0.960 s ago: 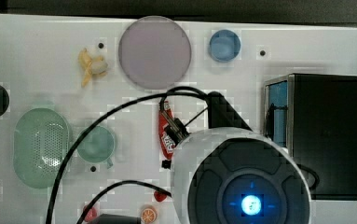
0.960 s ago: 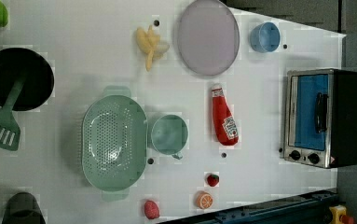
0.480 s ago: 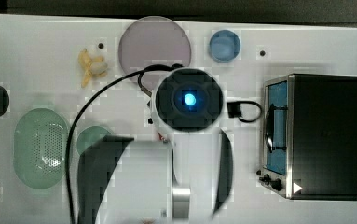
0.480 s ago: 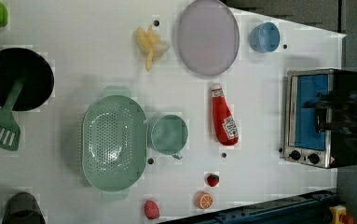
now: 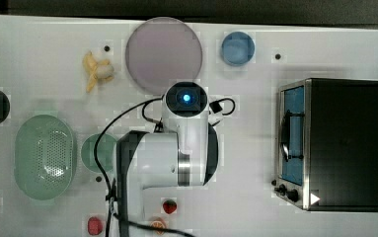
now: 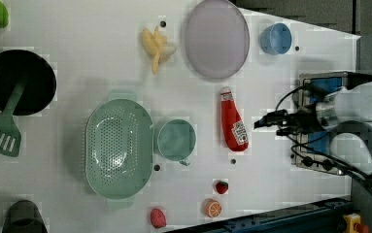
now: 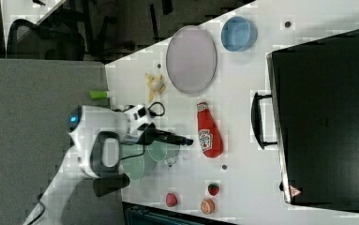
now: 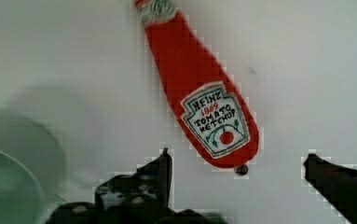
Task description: Pick Ketchup from the table and place it in strainer.
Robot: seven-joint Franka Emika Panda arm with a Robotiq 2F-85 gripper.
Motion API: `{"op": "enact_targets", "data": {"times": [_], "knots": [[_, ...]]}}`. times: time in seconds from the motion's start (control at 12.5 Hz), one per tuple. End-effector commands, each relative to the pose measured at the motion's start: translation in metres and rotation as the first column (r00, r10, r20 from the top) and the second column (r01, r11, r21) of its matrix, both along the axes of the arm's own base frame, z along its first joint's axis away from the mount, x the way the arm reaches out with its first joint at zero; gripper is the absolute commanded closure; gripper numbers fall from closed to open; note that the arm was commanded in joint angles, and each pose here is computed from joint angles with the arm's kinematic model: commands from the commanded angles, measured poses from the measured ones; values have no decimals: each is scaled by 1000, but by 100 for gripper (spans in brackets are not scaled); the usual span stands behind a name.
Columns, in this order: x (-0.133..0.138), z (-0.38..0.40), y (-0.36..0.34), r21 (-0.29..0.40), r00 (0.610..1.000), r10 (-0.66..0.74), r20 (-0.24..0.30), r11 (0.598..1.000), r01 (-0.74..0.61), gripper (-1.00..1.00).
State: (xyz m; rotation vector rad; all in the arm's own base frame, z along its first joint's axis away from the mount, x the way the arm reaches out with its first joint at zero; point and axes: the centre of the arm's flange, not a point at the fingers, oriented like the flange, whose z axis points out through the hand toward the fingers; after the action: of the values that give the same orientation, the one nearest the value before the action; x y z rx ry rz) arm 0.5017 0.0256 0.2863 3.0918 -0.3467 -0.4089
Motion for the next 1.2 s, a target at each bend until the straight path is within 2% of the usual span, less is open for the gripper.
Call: {"op": "enact_targets", "data": {"times": [0.08, 0.32, 0.56, 0.8, 1.04, 1.2], "knots": [[9, 4, -6, 48, 956, 263, 126, 961, -271, -100], [9, -36, -6, 60, 927, 342, 152, 933, -354, -100], [8, -72, -5, 44, 906, 400, 138, 912, -409, -100], [3, -105, -3, 62, 908, 404, 115, 909, -412, -100], [4, -128, -3, 63, 907, 398, 139, 910, -409, -100], [0, -139, -1, 72, 907, 400, 128, 909, -411, -100]]}}
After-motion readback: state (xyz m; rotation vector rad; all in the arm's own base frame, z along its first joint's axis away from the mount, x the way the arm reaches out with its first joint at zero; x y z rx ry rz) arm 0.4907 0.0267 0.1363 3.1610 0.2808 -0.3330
